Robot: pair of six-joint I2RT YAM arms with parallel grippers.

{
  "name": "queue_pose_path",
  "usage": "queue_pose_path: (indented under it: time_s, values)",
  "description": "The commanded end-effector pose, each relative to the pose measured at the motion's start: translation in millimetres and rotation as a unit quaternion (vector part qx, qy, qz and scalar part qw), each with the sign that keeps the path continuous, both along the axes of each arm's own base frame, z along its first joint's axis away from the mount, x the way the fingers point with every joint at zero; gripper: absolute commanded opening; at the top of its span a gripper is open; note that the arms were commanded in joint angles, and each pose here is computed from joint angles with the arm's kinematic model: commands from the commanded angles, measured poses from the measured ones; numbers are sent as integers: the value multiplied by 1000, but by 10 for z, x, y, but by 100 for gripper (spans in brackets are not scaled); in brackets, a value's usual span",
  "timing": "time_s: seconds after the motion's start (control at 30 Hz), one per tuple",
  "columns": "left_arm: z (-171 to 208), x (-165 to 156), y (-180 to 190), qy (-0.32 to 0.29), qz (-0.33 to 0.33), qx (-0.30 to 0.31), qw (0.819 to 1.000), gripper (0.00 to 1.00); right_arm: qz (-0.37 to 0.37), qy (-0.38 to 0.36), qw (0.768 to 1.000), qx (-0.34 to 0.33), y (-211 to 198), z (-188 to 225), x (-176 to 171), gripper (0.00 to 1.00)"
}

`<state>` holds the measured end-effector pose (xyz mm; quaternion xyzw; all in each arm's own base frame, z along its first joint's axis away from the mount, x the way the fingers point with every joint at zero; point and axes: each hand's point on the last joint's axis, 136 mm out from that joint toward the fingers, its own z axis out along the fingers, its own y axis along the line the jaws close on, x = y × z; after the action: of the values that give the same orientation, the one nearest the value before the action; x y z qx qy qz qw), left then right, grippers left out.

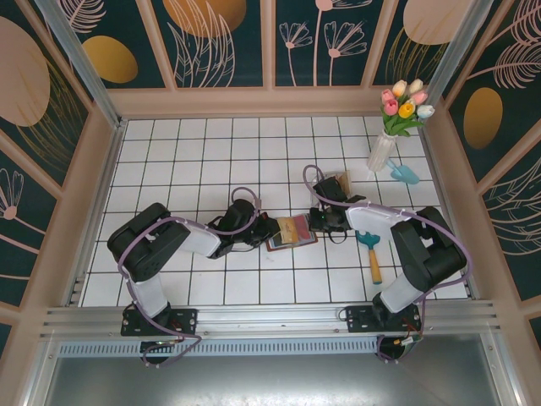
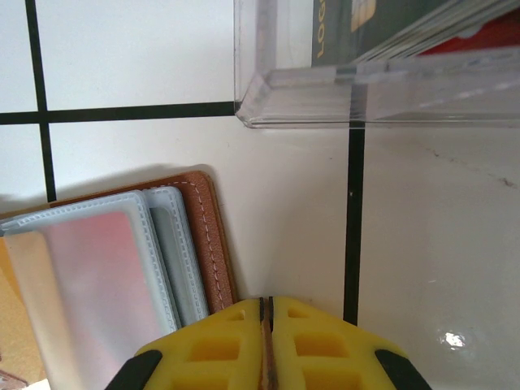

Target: Put the credit cards into the card holder

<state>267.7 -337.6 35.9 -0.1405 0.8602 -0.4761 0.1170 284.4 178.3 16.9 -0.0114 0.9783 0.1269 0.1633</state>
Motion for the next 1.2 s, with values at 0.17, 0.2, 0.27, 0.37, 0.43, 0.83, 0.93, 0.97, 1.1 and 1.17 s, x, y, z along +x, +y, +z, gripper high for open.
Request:
queue_pose_path:
  time_s: [0.17,0.2,0.27,0.37,0.43,0.83,0.93,0.97,1.1,1.17]
  values:
    - [155,95,-281,-6,-2,-34,999,0,16,35,999,35,126,-111,-145,0]
    - [141,99,-289,-5,0,-33,999,0,16,37,998,39,138,-109,-156,0]
    - [130,112,-310,-3,6,-36,999,0,17,39,998,50,166,-92,-176,0]
    - [126,126,-330,-5,10,-39,999,0,16,38,998,57,172,-71,-194,0]
    - [132,142,-346,-9,7,-38,999,0,15,37,998,57,164,-65,-198,0]
    - [45,125,-388,-11,-12,1,1000,14,4,33,998,50,121,-42,-190,0]
    - [-40,97,-231,-11,-2,45,999,24,-17,32,999,19,-14,-85,-147,0]
    - [-41,79,-176,-13,1,55,998,26,-20,31,999,11,-45,-94,-138,0]
    - [-104,21,25,-16,8,104,994,35,-20,33,999,3,-82,-114,-141,0]
    - [-156,-22,100,-12,6,121,993,38,-20,33,999,2,-84,-118,-145,0]
